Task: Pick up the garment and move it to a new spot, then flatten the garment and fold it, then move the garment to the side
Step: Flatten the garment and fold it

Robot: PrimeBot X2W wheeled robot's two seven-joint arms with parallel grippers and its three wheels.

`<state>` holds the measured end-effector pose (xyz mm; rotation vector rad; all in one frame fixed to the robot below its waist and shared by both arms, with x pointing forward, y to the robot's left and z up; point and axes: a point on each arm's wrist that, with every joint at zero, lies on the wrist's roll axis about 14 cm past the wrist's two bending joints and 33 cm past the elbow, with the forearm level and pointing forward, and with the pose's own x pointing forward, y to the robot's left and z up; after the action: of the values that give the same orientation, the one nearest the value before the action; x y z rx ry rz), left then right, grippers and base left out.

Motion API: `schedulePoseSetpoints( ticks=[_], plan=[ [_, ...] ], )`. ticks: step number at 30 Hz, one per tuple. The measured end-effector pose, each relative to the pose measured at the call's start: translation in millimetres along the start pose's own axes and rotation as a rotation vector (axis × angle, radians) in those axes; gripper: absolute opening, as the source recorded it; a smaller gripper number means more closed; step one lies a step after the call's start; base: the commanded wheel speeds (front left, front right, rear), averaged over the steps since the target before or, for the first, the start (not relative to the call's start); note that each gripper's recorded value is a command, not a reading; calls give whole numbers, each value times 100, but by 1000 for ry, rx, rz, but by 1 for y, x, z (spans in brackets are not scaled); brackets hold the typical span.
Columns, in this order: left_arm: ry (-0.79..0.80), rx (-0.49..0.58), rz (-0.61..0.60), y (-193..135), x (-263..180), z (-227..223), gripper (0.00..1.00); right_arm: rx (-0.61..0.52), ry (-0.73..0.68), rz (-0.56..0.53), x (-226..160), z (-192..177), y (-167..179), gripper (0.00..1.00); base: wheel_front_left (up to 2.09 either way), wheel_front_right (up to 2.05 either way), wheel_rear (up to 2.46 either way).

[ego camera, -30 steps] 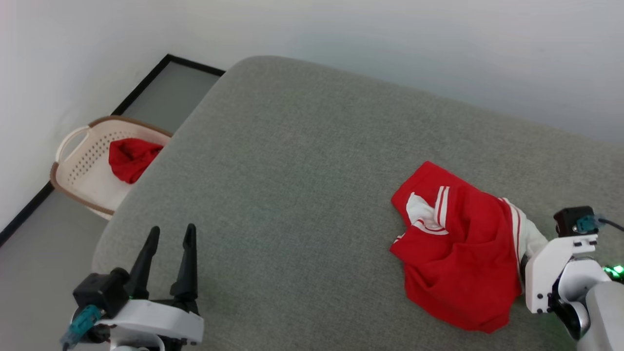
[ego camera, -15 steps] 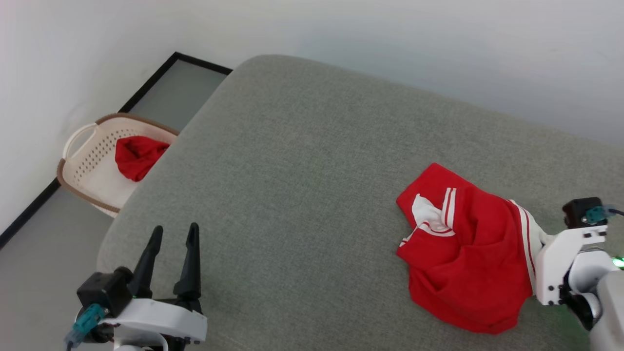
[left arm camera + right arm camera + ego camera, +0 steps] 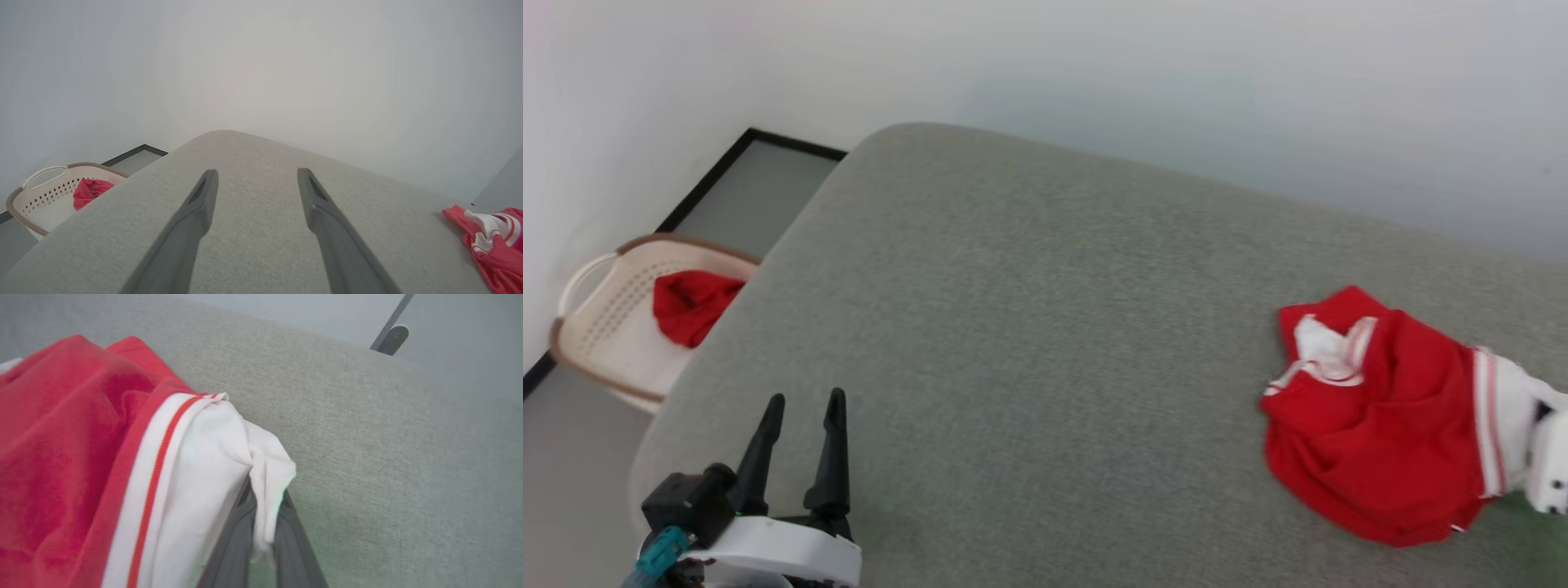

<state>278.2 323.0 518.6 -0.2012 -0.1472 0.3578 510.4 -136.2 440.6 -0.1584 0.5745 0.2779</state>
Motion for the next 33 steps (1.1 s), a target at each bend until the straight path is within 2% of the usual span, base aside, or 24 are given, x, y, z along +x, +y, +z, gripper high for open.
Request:
schedulePoseSetpoints(
  ticks=[4, 12, 13, 14, 15, 20, 26, 33],
  plan=[
    [6, -8, -35, -12, 6, -4, 100, 50, 12, -61, -16, -16, -27, 0, 0, 0, 0],
    [30, -18, -98, -34, 18, -13, 100, 133, 96, -95, -33, -65, -35, 0, 0, 0, 0],
    [32, -19, -103, -36, 19, -14, 100, 130, 88, -100, -34, -65, -36, 36, 0, 0, 0],
    [37, -19, -106, -37, 20, -15, 100, 122, 81, -106, -34, -65, -37, 60, 0, 0, 0],
    [44, -17, -112, -38, 21, -17, 100, 119, 79, -111, -35, -65, -38, 100, 0, 0, 0],
    [66, -15, -159, -49, 27, -23, 100, 107, 13, -121, -41, -56, -41, 100, 0, 0, 0],
    [75, -22, -235, -67, 41, -23, 100, 33, -206, -163, -62, -19, -53, 100, 0, 0, 0],
    [61, -6, -360, -100, 66, -9, 100, -17, -468, -208, -98, 1, -49, 100, 0, 0, 0]
  ],
)
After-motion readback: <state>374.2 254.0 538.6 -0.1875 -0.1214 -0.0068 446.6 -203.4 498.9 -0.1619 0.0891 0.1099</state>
